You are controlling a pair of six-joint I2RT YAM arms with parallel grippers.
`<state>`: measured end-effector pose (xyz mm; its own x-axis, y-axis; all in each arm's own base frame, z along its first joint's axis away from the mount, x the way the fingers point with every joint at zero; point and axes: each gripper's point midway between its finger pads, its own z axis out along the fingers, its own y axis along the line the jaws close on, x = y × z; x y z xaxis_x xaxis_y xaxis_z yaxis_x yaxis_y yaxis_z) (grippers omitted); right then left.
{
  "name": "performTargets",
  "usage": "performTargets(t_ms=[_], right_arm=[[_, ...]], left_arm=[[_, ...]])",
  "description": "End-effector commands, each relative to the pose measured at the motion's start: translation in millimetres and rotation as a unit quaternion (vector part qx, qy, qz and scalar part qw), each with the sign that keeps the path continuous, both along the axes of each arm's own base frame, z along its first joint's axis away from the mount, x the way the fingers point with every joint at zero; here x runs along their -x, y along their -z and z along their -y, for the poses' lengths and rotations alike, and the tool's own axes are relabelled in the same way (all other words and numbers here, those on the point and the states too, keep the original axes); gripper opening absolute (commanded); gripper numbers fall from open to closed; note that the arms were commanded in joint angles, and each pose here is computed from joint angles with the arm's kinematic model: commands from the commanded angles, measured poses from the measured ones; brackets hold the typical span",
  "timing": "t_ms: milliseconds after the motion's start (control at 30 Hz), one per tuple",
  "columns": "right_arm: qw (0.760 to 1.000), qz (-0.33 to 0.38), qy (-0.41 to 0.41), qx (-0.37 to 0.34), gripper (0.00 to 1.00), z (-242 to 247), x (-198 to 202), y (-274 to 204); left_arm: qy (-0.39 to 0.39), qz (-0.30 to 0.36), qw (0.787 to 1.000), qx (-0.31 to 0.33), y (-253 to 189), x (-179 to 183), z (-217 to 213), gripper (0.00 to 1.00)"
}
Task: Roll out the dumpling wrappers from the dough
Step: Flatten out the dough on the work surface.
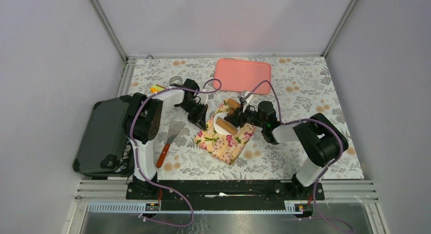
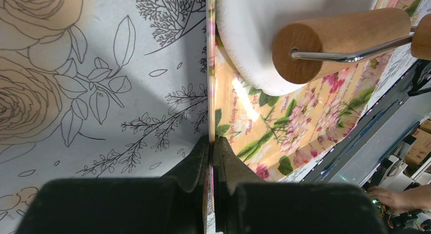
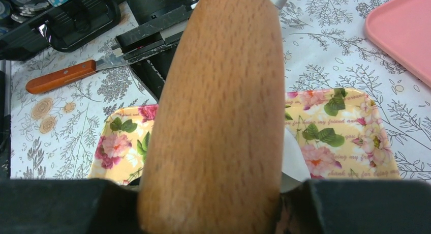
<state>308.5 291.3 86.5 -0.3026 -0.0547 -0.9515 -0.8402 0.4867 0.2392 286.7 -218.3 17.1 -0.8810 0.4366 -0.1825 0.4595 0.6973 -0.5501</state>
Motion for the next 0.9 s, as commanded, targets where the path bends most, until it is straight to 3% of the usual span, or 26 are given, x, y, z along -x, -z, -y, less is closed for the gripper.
performTargets(t_ms=[0, 200, 867], right_arm=[[0.992, -0.091, -0.012, 0.089, 0.00, 17.2, 35.7, 62.3], [0.987, -0.108, -0.034, 0.116, 0.00, 20.0, 46.8, 72.8], [0.981, -0.096, -0.142, 0.094, 0.00, -2.0, 89.0, 67.1]], left_arm=[[0.016, 0.005, 0.998, -0.063, 32.4, 7.0, -22.9, 0.00], [0.016, 0.004, 0.998, -0.064, 32.8, 7.4, -23.0, 0.00], [0.016, 0.005, 0.998, -0.064, 32.4, 7.0, -22.9, 0.00]])
